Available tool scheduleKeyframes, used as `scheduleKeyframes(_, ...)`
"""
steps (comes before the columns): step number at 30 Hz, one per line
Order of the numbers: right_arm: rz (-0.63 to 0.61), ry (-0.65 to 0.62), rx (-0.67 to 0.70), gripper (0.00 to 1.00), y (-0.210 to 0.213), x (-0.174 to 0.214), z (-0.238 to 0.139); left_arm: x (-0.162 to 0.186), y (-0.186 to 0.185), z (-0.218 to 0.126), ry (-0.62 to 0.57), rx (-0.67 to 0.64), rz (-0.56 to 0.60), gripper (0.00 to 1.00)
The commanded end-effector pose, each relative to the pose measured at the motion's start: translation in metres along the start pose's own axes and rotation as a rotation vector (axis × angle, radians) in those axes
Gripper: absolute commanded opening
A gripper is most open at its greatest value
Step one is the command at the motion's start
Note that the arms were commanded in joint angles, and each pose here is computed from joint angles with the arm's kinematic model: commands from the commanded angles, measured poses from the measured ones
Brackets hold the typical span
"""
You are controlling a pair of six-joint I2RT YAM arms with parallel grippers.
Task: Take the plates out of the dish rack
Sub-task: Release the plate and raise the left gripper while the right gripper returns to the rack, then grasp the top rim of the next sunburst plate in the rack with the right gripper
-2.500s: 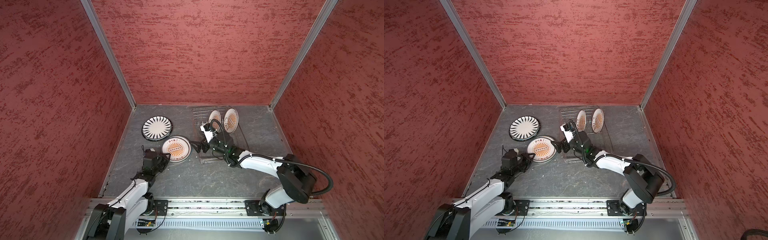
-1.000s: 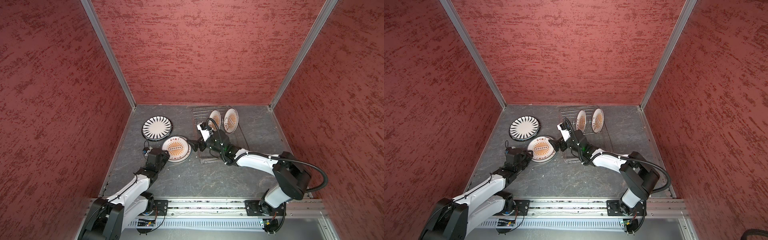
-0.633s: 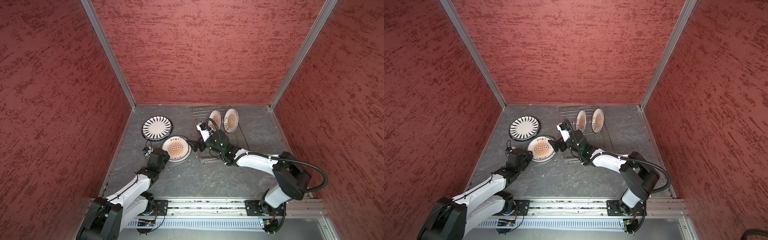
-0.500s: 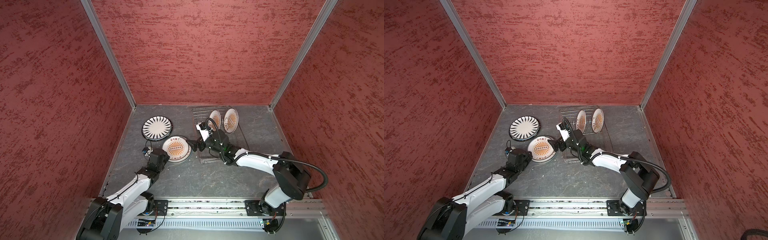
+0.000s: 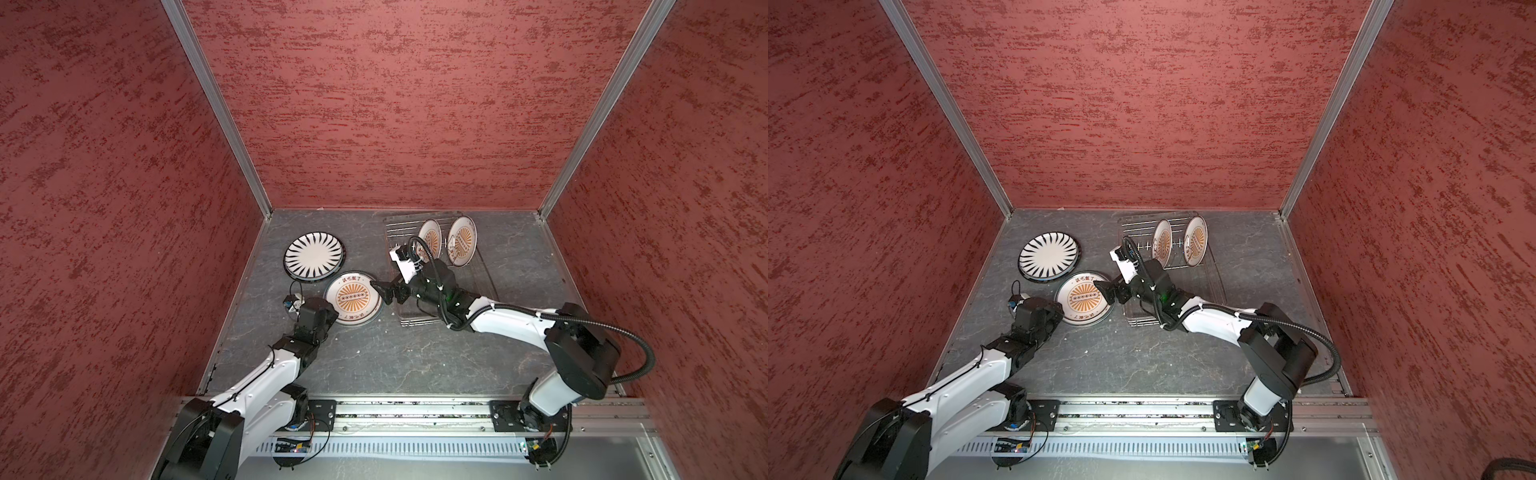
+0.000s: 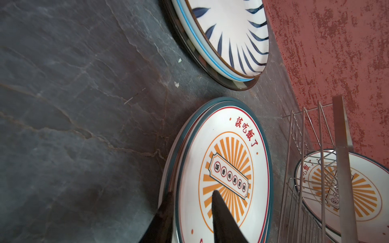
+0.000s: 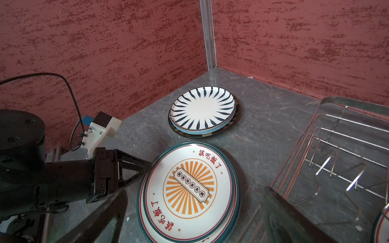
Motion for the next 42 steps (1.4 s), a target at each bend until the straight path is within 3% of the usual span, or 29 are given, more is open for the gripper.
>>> scheduleKeyframes(1,-0.031,-0.031,-0.040,0.99,0.011,-0.013,-0.001,-0.007,-0.002,-0.006,-0.047,0.024,0.028,0.45)
scheduleKeyframes(11,0.064,-0.098,0.145,0.99,-0.014,-0.025,-0.018,-0.002,-0.037,-0.035,-0.105,0.371,0.184,1.00)
scheduleKeyframes(16,0.156,-0.039,0.348,0.99,-0.044,-0.020,-0.016,0.013,-0.058,-0.050,-0.058,0.585,0.284,0.99)
scheduleKeyframes(19,0.181,-0.044,0.367,0.99,-0.047,-0.021,-0.018,0.023,-0.078,-0.068,-0.029,0.754,0.361,0.99)
scheduleKeyframes(23,0.183,-0.051,0.372,0.98,-0.048,-0.025,-0.026,0.036,-0.092,-0.082,0.029,0.861,0.430,0.99)
scheduleKeyframes(42,0.251,-0.029,0.652,0.83,-0.140,-0.030,-0.081,0.050,-0.102,-0.093,0.036,0.936,0.507,0.99)
Point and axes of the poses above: each gripper's point midway between its finger pads, its own z axis out along the fingers, its own y axis along the line the jaws close on, x = y × z, the point moved 3 cm from there along -z, back along the fingers, and after that the axes turned 1 degree about -z, right-handed, at the moved point
